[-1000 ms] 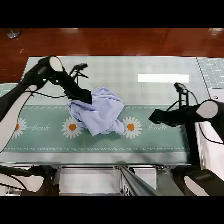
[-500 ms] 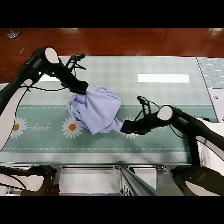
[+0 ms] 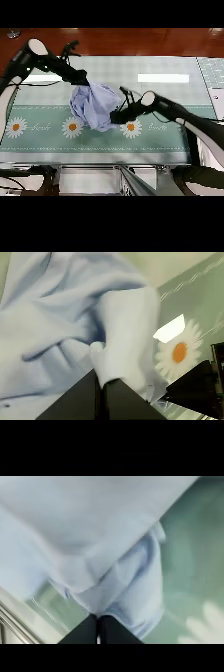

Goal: Fold the shirts.

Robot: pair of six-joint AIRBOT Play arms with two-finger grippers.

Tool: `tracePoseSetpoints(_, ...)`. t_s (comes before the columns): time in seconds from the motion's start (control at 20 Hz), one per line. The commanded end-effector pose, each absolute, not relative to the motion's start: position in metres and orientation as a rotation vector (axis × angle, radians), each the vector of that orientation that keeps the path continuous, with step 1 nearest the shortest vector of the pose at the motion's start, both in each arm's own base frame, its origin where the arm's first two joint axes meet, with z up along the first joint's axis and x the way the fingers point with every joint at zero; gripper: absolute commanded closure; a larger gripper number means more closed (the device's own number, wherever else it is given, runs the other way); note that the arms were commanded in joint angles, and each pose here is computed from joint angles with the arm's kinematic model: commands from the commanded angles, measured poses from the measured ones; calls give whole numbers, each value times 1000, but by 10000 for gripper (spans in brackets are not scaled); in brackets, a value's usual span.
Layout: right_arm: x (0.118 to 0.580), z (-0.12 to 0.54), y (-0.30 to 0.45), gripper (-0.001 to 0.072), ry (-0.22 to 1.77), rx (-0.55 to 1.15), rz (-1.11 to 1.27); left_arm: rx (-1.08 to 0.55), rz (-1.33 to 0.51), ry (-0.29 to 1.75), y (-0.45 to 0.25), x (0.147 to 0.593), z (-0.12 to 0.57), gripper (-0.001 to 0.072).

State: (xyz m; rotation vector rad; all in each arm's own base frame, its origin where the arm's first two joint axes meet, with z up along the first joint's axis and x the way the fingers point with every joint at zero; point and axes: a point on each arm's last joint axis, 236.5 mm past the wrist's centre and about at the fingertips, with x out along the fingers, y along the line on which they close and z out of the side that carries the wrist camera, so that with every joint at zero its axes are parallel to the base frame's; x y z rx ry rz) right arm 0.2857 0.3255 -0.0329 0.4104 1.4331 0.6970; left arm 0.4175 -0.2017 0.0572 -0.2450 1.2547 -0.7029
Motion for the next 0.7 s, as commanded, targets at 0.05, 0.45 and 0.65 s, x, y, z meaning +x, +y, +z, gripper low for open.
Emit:
tracePoseSetpoints(0.05,409,169,250,697,876,283,601,-565,-748,669,-183,467,251,688)
tracePoseSetpoints(0.45,265,515,127,696,75,60,490,-289,-499,32,-86,329,490,689)
tracePoseSetpoints(0.65,190,516,86,696,51,5,406,-144,-302,26,-65,248,494,689)
